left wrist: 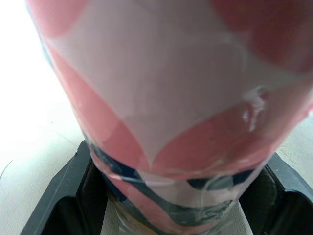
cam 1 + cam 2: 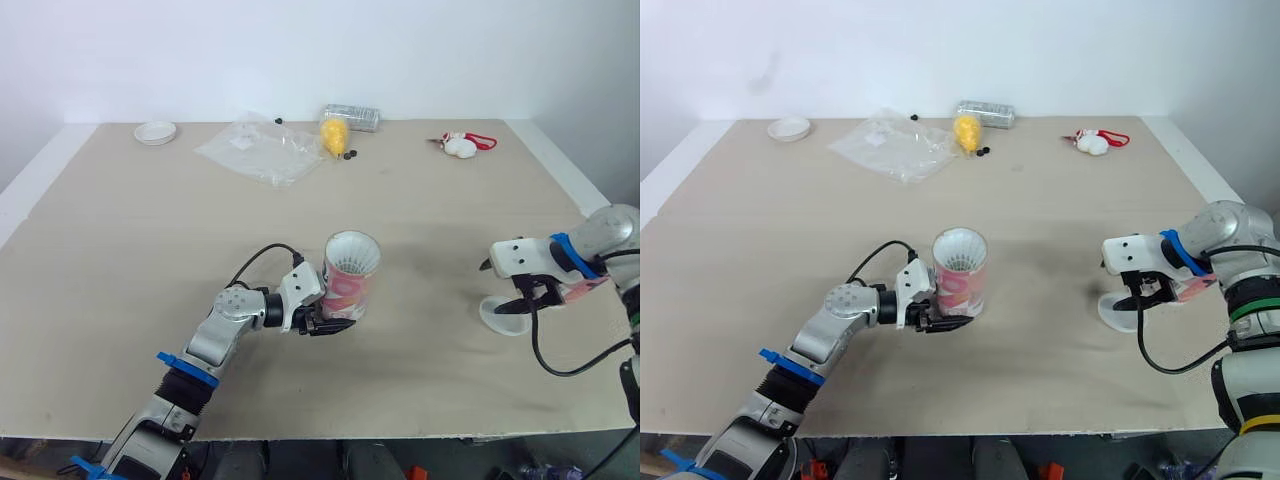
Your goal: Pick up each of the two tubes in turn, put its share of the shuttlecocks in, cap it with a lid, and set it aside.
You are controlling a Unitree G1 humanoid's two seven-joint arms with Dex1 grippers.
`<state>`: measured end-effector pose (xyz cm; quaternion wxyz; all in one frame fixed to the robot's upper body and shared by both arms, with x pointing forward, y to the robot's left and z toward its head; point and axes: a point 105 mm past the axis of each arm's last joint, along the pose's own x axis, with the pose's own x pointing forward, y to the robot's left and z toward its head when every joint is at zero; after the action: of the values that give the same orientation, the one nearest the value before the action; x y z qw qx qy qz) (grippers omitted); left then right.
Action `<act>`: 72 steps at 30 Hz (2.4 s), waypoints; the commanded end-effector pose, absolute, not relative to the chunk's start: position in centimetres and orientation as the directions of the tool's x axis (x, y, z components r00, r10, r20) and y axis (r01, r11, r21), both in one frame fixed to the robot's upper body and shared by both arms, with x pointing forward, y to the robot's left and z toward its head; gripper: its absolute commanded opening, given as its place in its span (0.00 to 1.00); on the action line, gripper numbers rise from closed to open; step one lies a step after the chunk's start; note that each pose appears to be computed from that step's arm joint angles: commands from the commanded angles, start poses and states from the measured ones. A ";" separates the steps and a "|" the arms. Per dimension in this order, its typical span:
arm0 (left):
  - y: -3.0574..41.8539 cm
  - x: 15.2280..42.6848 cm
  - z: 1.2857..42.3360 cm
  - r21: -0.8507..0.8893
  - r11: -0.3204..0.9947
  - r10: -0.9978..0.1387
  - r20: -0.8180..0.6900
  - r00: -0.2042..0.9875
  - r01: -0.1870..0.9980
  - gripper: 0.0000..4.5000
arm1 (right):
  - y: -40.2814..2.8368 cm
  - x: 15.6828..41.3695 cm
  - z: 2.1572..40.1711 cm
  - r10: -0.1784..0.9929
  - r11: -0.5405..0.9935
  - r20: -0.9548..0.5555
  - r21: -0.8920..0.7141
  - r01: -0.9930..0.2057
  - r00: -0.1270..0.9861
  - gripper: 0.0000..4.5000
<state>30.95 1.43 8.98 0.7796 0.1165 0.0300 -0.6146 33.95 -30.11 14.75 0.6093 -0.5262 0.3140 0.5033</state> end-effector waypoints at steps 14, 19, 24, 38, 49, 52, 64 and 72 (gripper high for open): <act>2.7 30.9 7.3 0.107 0.229 -0.938 -0.240 0.249 0.967 0.73 | -30.1 33.5 15.2 0.278 -0.091 -0.928 -0.281 -0.955 0.246 0.01; 3.1 30.9 6.6 0.077 0.229 -0.934 -0.264 0.241 0.970 0.73 | -29.8 33.4 15.3 0.301 -0.093 -0.922 -0.285 -0.954 0.246 0.01; 3.5 30.9 6.0 0.056 0.236 -0.929 -0.280 0.242 0.970 0.73 | -28.8 33.5 16.0 0.377 -0.088 -0.882 -0.339 -0.937 0.284 0.01; 3.7 31.3 6.1 0.083 0.229 -0.926 -0.288 0.244 0.970 0.73 | -23.9 32.5 21.7 0.579 -0.136 -0.713 -0.563 -0.815 0.396 0.01; 3.7 31.5 5.9 0.087 0.218 -0.924 -0.302 0.235 0.972 0.73 | -16.3 31.2 30.9 0.782 -0.169 -0.523 -0.702 -0.692 0.339 0.01; 3.6 31.6 5.8 0.087 0.220 -0.924 -0.301 0.237 0.972 0.73 | -13.3 30.3 32.6 0.818 -0.249 -0.517 -0.713 -0.655 0.252 0.01; 3.5 31.8 5.6 0.085 0.240 -0.920 -0.298 0.255 0.967 0.73 | -6.8 29.2 30.4 0.801 -0.466 -0.598 -0.661 -0.588 0.038 0.01; 3.9 31.6 5.4 0.079 0.251 -0.916 -0.303 0.263 0.965 0.73 | -7.0 30.5 29.5 0.770 -0.498 -0.634 -0.663 -0.560 0.067 0.01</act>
<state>31.66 2.48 8.33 0.7745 0.1208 0.0362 -0.6199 30.91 -6.90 28.66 0.5166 -0.5171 -0.0901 0.6765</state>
